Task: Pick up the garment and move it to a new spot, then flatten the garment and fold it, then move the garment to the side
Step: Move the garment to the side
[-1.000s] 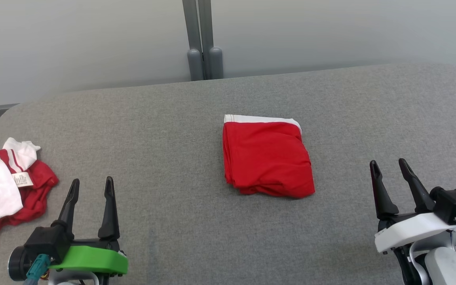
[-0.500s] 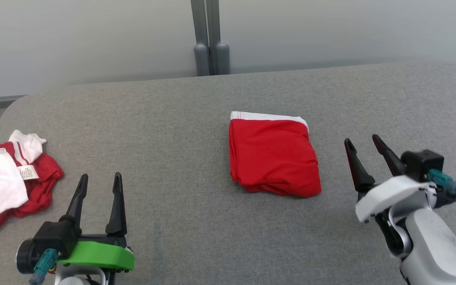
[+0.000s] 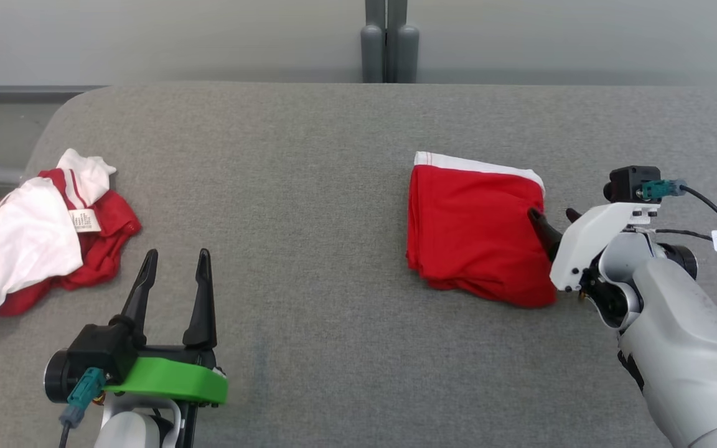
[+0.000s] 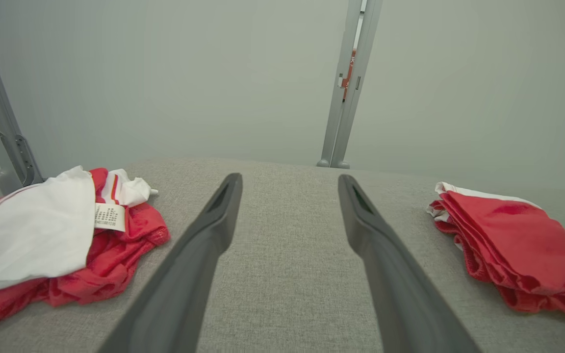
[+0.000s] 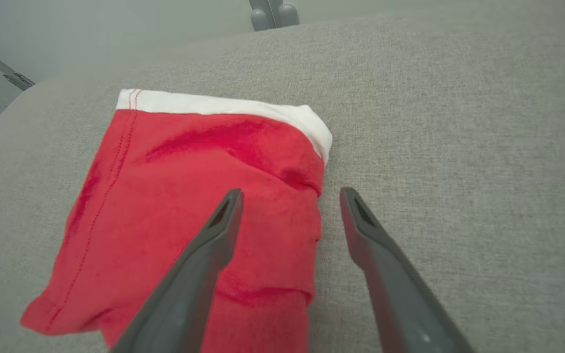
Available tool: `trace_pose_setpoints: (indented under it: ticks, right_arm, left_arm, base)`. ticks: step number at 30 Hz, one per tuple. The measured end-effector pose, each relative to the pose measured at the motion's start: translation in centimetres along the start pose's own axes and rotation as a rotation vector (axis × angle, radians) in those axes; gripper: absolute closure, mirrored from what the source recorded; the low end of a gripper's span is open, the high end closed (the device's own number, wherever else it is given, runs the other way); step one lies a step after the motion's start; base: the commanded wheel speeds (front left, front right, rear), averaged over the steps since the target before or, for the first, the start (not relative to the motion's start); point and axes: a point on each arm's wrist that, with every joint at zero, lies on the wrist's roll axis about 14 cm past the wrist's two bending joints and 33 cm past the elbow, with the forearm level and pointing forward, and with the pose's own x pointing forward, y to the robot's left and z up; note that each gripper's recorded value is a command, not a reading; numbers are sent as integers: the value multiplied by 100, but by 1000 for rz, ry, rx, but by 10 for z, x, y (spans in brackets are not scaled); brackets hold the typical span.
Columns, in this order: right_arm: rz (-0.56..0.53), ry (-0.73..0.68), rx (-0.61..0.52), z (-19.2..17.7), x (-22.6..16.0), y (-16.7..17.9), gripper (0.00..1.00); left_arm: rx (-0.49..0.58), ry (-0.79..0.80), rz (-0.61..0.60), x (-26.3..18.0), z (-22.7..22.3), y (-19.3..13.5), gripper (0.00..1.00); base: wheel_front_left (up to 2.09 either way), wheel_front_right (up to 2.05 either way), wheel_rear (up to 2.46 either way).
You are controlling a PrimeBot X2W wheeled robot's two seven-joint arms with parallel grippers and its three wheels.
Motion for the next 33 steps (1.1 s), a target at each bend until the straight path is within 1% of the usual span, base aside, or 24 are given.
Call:
trace_pose_setpoints:
  ticks: [4,8,11,12,13,14,18,21,28,33]
  right_arm:
    - [-22,108,34,-25,13,-7,0]
    - [9,184,79,-48,24,9,0]
    - [25,197,100,-53,28,16,0]
    - [27,194,101,-53,29,16,34]
    - [29,185,102,-52,29,17,72]
    - [29,176,103,-51,29,17,100]
    - [23,119,103,-42,25,14,100]
    - [8,71,103,-34,20,7,100]
    - [-59,-17,85,-16,-2,-26,100]
    - [-110,-56,96,-11,-24,-50,100]
  left_arm:
    - [3,15,33,-3,-4,11,0]
    - [9,22,61,-3,-6,20,0]
    - [12,30,73,-5,-8,24,0]
    - [12,31,74,-5,-9,25,0]
    - [13,31,73,-5,-9,24,0]
    - [13,31,71,-5,-8,24,0]
    - [10,30,46,-2,-9,15,0]
    - [4,27,0,2,-8,1,0]
    - [-1,8,-128,15,-5,-38,0]
    - [-19,13,-239,26,-9,-75,0]
  base:
    - [0,0,0]
    - [0,0,0]
    - [0,0,0]
    - [0,0,0]
    - [0,0,0]
    - [0,0,0]
    - [0,0,0]
    - [0,0,0]
    - [0,0,0]
    - [0,0,0]
